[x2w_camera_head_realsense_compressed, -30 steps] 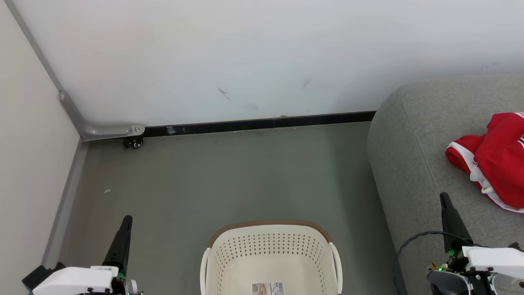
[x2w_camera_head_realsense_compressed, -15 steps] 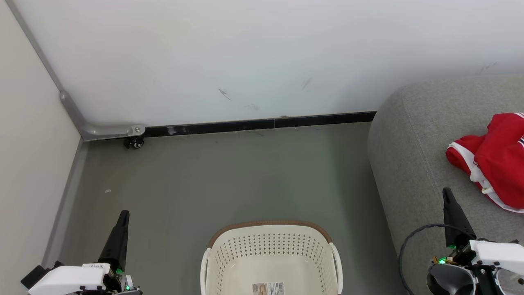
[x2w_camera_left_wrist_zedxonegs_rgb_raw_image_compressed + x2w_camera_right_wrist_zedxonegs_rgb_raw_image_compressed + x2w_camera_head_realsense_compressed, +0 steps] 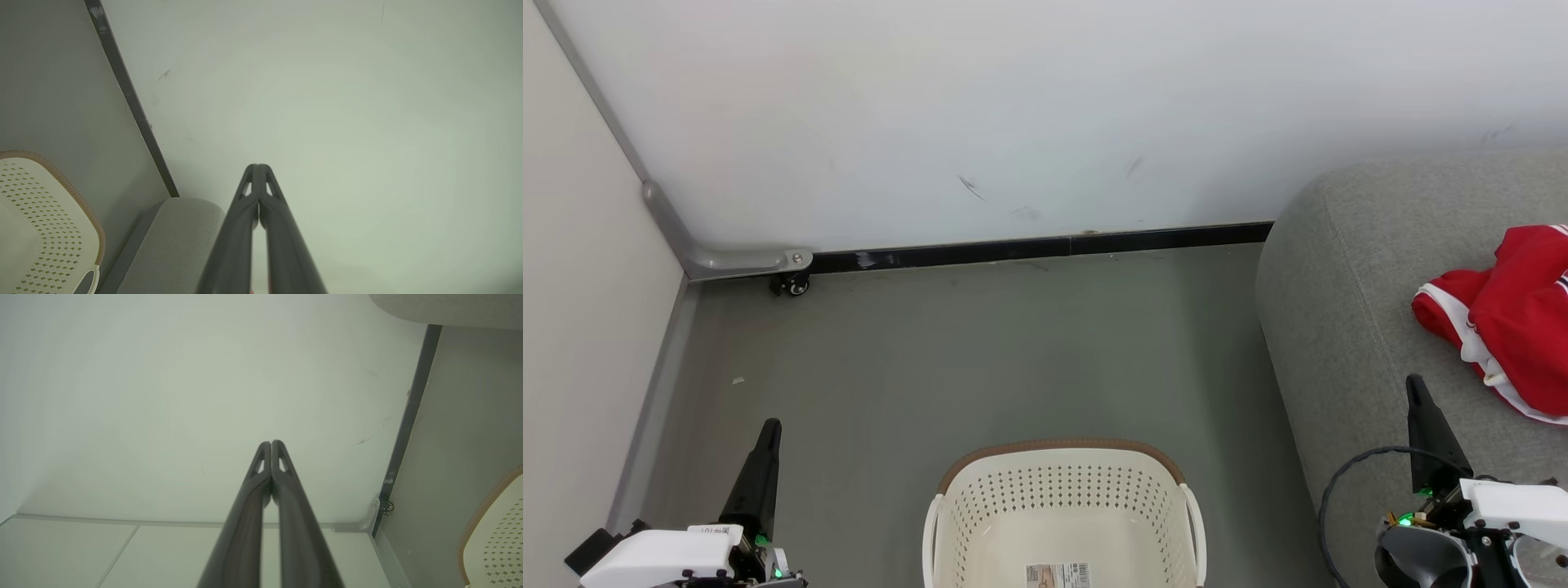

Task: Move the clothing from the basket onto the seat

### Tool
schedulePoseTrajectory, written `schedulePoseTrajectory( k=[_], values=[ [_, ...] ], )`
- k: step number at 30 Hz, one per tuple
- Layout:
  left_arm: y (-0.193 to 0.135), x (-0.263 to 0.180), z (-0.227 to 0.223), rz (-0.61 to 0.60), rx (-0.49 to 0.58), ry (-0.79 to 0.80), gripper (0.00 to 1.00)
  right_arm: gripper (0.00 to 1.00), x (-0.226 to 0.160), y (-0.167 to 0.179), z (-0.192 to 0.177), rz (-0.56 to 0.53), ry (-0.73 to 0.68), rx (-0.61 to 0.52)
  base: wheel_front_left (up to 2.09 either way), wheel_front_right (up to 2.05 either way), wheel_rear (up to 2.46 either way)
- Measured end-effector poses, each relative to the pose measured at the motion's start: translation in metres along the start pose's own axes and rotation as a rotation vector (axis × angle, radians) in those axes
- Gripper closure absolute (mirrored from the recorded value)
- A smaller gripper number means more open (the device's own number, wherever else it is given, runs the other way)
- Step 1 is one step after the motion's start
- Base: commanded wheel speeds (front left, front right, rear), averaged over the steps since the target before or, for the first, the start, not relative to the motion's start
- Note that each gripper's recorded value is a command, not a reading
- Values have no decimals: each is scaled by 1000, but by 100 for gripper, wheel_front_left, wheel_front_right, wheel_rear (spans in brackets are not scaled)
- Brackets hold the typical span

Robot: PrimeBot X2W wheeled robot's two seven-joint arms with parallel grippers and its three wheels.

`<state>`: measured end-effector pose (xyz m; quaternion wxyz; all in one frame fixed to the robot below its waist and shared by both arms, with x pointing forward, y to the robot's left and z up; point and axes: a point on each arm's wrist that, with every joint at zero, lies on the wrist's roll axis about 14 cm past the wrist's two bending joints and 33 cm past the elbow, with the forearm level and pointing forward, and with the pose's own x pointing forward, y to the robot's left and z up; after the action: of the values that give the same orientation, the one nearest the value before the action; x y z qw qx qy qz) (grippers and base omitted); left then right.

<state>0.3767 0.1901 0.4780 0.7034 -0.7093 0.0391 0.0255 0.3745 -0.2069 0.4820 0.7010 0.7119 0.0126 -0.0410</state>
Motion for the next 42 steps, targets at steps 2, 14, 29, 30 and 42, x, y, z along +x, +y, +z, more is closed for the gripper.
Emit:
schedulePoseTrajectory(
  k=[2,14,29,30,42],
  values=[
    [0,0,0,0,0,0,100,100,0,0,0,0,4,0,0,0,0],
    [0,0,0,-1,0,1,100,100,0,0,0,0,4,0,0,0,0],
    [-1,0,-1,-4,1,2,100,100,0,0,0,-1,3,0,0,0,0],
    [-1,0,-1,-4,1,2,100,100,0,0,0,-1,3,1,0,0,0],
    [-1,0,-1,-4,1,3,100,100,3,4,0,11,5,1,0,0,0]
  ],
)
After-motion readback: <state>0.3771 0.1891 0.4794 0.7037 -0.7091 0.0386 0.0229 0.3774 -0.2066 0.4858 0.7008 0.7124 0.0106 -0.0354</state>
